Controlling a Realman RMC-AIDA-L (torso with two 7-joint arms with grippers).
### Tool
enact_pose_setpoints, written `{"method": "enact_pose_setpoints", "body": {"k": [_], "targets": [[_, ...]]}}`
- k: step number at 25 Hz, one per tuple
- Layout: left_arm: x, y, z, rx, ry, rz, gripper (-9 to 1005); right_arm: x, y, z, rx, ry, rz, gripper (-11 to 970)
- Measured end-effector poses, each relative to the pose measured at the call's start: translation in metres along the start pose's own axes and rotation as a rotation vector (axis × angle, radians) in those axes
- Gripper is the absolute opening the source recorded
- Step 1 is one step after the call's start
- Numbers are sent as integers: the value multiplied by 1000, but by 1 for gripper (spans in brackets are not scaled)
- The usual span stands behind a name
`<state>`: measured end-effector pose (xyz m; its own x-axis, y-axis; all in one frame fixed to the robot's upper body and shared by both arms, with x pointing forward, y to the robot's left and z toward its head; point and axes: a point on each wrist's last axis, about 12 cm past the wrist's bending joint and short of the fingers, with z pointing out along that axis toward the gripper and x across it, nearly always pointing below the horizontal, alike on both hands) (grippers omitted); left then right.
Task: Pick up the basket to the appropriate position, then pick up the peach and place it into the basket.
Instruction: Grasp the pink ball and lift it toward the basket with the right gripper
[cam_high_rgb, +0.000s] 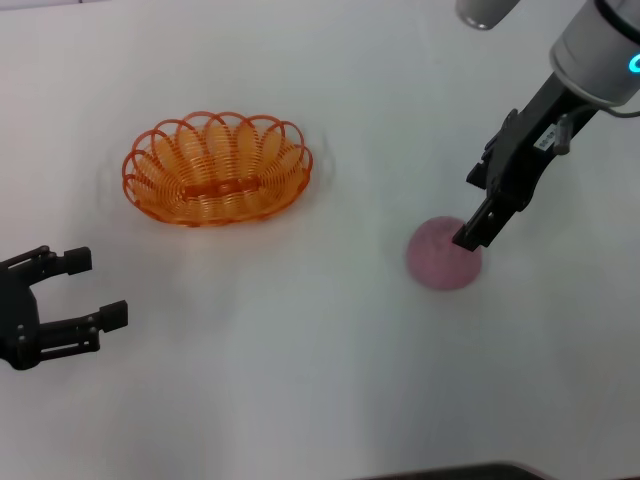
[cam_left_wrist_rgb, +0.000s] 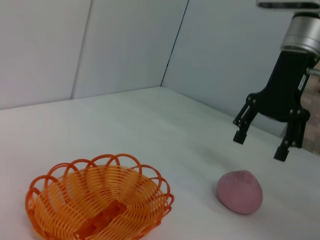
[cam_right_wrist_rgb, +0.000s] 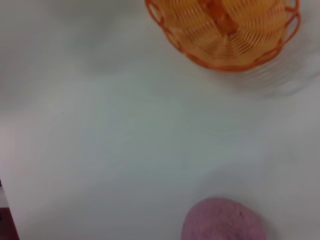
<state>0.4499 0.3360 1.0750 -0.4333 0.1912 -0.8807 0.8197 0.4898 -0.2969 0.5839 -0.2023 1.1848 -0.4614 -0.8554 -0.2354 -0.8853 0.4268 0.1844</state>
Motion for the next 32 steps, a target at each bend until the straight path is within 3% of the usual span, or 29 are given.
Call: {"method": "enact_pose_setpoints", "body": {"k": [13, 24, 27, 32], "targets": [[3, -3, 0, 8, -5, -8, 890, -3, -4, 28, -30, 2, 18, 929], [4, -4, 1, 10, -5, -11, 890, -3, -6, 37, -38, 21, 12, 840], [4, -4, 1, 11, -5, -13, 890, -4, -5, 38, -38, 27, 7, 646], [5, -5, 1, 10, -5, -15, 891, -4, -5, 38, -37, 30, 5, 402]]}}
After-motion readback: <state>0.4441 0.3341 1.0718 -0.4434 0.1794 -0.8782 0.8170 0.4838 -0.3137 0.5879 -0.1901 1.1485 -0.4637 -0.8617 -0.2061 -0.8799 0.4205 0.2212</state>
